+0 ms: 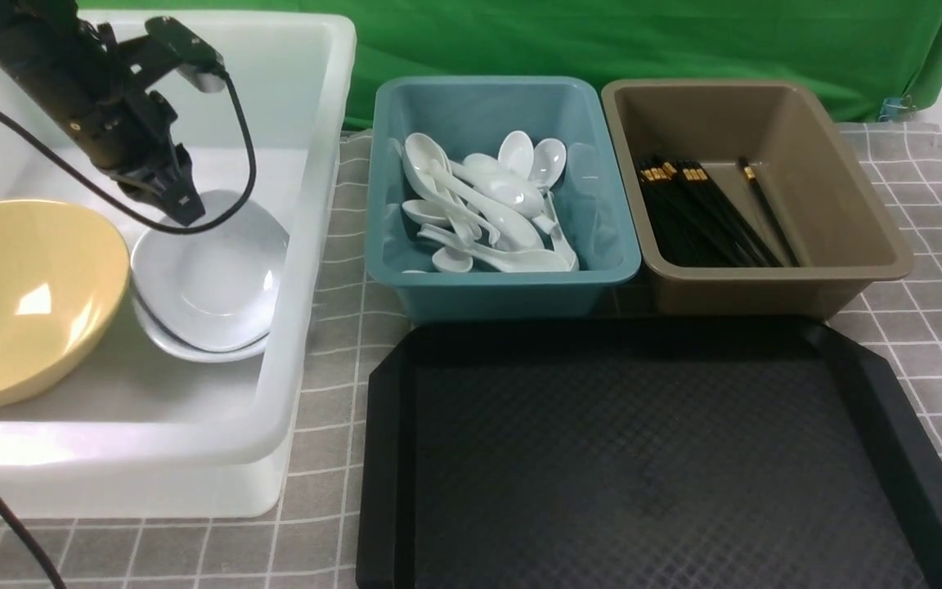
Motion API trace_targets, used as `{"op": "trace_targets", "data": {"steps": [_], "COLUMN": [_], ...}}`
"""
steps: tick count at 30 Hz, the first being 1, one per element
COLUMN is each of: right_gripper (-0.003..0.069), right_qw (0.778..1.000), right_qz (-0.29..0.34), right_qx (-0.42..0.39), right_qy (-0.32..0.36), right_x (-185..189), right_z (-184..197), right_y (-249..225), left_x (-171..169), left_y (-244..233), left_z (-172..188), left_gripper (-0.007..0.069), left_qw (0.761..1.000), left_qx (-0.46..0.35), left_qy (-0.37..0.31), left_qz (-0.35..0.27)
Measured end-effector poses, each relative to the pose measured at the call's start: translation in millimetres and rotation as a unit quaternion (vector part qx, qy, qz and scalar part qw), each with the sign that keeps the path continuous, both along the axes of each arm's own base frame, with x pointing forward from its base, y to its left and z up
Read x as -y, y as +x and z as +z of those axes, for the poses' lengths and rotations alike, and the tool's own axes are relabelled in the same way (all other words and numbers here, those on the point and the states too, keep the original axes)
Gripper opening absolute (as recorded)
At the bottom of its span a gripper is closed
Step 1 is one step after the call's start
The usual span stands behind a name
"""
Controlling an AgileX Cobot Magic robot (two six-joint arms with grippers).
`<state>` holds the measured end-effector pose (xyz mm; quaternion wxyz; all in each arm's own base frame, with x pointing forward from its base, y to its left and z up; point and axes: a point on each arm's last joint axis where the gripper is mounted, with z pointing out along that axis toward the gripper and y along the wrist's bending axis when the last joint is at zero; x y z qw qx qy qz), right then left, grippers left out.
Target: On grey table put chopsticks spoon bowls plates into blue grey white boxes.
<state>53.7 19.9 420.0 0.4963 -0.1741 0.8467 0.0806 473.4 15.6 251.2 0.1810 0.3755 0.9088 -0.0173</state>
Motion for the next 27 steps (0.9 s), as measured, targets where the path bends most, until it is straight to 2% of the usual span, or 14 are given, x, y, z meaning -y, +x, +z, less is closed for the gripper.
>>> {"op": "trace_targets", "data": {"steps": [3,5,6,8,9,10,11,14,16,19,21,22,24,27], "right_gripper": [0.0000,0.0000,0.0000,0.0001,0.0001,0.0004,0.0004,0.0010,0.0010,0.0010,0.0010,0.0010,0.0010,0.0010], "right_qw": [1.000,1.000,1.000,1.000,1.000,1.000,1.000,1.000,1.000,1.000,1.000,1.000,1.000,0.999], "right_qz": [0.000,0.000,0.000,0.000,0.000,0.000,0.000,0.000,0.000,0.000,-0.003,-0.004,-0.008,-0.010], "right_qx": [0.002,0.004,0.004,0.007,0.007,0.009,0.010,0.015,0.019,0.022,0.025,0.025,0.028,0.029], "right_qy": [0.001,0.002,0.002,0.003,0.003,0.004,0.004,0.006,0.007,0.008,0.003,0.003,-0.003,-0.007], "right_x": [0,0,0,0,0,0,0,-1,-1,-1,0,0,1,2], "right_z": [0,1,1,1,1,2,2,3,3,4,4,4,4,4], "right_y": [0,0,0,1,1,1,1,1,2,2,2,2,3,3], "left_x": [-3,-5,-5,-8,-8,-9,-9,-10,-10,-10,-9,-9,-5,1], "left_y": [0,1,1,2,2,3,3,5,5,7,4,4,-9,-29], "left_z": [0,0,-1,0,0,2,2,13,22,40,66,68,98,125], "left_gripper": [0.0163,0.0252,0.0260,0.0364,0.0371,0.0416,0.0416,0.0495,0.0498,0.0473,0.0382,0.0372,0.0218,0.0057], "left_qw": [1.000,0.999,0.999,0.997,0.997,0.996,0.996,0.993,0.991,0.986,0.976,0.974,0.966,0.957], "left_qx": [-0.003,-0.001,-0.002,0.001,0.001,0.004,0.004,0.018,0.022,0.041,0.073,0.074,0.098,0.109], "left_qy": [0.006,0.011,0.012,0.018,0.020,0.022,0.021,0.015,0.007,-0.006,-0.032,-0.036,-0.072,-0.112], "left_qz": [0.025,0.047,0.050,0.077,0.079,0.085,0.086,0.113,0.130,0.159,0.205,0.210,0.230,0.243]}}
